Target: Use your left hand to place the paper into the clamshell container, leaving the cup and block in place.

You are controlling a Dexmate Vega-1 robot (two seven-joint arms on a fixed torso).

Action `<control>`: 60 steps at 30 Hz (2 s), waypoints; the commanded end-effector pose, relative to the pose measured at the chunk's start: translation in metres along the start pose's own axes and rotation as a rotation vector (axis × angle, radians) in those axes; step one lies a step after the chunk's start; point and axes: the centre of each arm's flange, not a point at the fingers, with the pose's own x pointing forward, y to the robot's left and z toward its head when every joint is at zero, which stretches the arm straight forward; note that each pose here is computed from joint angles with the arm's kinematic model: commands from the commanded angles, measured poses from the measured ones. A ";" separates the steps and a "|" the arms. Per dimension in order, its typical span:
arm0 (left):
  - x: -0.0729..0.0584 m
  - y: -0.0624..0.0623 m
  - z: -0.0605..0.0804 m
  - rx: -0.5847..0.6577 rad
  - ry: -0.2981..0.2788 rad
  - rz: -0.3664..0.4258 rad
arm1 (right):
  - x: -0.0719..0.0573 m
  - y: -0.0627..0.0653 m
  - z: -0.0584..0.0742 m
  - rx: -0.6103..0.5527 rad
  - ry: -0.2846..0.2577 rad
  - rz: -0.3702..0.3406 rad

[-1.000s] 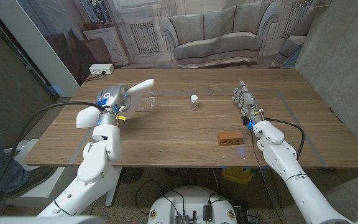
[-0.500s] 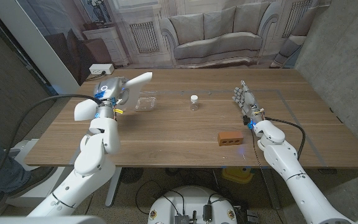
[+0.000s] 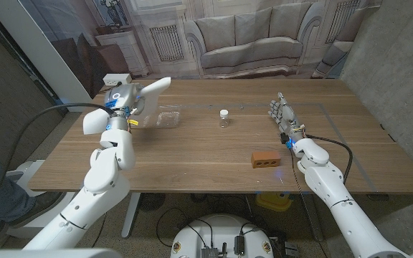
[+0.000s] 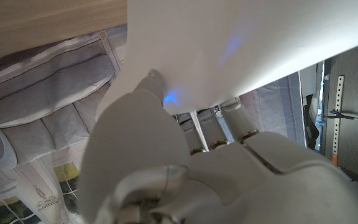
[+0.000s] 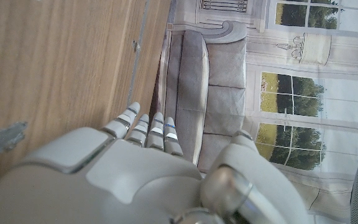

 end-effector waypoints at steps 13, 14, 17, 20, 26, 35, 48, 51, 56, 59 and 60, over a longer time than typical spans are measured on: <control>0.033 -0.006 -0.008 -0.004 0.008 0.015 | 0.000 0.001 -0.003 0.011 -0.005 -0.006; 0.034 -0.007 -0.008 -0.005 0.014 0.012 | 0.000 0.001 -0.003 0.012 -0.006 -0.007; 0.036 -0.009 -0.006 0.000 0.016 0.004 | -0.002 0.001 -0.003 0.012 -0.006 -0.008; 0.038 -0.011 -0.005 0.004 0.018 -0.005 | -0.003 0.000 -0.003 0.013 -0.007 -0.010; 0.041 -0.014 -0.005 -0.001 0.027 -0.018 | -0.004 -0.001 -0.004 0.015 -0.005 -0.014; 0.043 -0.020 -0.001 0.004 0.022 -0.034 | -0.006 0.000 -0.005 0.019 -0.005 -0.015; 0.042 -0.028 0.003 -0.002 0.013 -0.059 | -0.008 0.000 -0.009 0.023 0.007 -0.021; 0.042 -0.031 0.002 -0.004 0.017 -0.068 | -0.008 0.001 -0.009 0.023 0.009 -0.019; 0.043 -0.038 -0.001 -0.007 0.030 -0.094 | -0.007 0.003 -0.010 0.020 0.015 -0.017; 0.043 -0.041 -0.002 -0.004 0.035 -0.106 | -0.006 0.003 -0.010 0.020 0.017 -0.017; 0.043 -0.042 -0.002 -0.006 0.037 -0.110 | -0.006 0.004 -0.010 0.020 0.018 -0.017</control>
